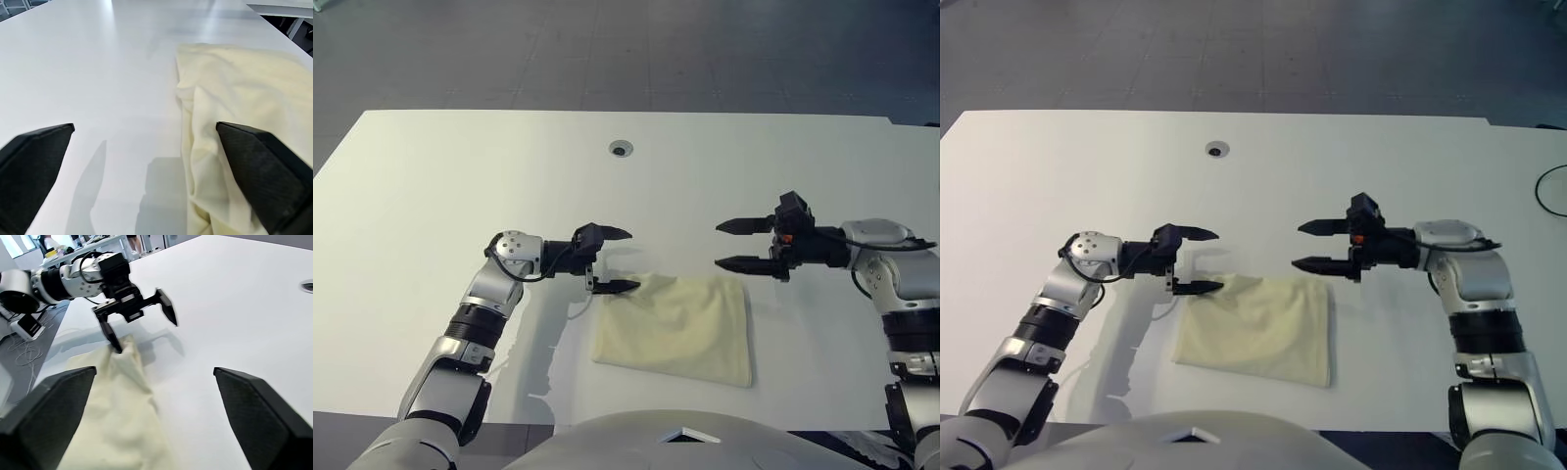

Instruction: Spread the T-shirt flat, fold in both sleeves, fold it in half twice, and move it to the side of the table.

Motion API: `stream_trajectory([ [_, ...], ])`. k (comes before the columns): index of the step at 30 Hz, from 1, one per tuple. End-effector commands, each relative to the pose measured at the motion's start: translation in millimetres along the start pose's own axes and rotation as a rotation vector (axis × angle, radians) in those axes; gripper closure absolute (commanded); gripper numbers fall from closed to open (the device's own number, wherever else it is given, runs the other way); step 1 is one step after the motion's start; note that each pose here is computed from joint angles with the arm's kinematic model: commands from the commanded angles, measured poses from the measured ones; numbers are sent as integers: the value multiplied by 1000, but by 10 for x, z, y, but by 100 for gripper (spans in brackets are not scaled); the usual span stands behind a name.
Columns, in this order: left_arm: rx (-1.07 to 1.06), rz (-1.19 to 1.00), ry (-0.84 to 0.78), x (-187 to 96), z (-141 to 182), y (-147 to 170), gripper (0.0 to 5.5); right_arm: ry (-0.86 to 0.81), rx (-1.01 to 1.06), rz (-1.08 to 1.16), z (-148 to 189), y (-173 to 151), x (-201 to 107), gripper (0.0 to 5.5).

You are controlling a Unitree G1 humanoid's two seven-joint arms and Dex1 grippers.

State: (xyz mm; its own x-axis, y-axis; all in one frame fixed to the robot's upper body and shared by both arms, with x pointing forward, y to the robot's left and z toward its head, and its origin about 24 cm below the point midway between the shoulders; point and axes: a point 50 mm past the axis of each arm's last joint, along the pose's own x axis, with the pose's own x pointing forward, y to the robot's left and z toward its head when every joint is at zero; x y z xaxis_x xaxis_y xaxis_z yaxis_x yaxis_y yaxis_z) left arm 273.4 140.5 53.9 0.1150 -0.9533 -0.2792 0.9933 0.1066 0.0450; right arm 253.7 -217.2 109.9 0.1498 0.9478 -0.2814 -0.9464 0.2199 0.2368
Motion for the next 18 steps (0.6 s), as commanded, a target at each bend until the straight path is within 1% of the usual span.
stream_trajectory([
  [1, 50, 47, 53, -29, -34, 84, 10, 32, -4, 7, -32, 53, 48, 35],
  [2, 78, 84, 78, -40, -53, 134, 10, 33, -4, 7, -42, 67, 54, 16],
  [3, 113, 124, 111, -51, -81, 186, 10, 37, -6, 10, -53, 85, 63, 11],
  [6, 170, 184, 174, -78, -188, 245, 10, 68, -31, 34, -104, 183, 99, 11],
  [11, 173, 212, 202, -112, -298, 251, 10, 82, -45, 82, -146, 285, 155, 11],
  [12, 174, 208, 206, -119, -314, 249, 10, 76, -44, 91, -141, 300, 167, 31],
  [15, 178, 197, 212, -131, -342, 230, 10, 50, -36, 126, -113, 343, 231, 69],
  [18, 197, 220, 218, -205, -322, 259, 10, 5, -14, 174, -61, 391, 330, 122],
])
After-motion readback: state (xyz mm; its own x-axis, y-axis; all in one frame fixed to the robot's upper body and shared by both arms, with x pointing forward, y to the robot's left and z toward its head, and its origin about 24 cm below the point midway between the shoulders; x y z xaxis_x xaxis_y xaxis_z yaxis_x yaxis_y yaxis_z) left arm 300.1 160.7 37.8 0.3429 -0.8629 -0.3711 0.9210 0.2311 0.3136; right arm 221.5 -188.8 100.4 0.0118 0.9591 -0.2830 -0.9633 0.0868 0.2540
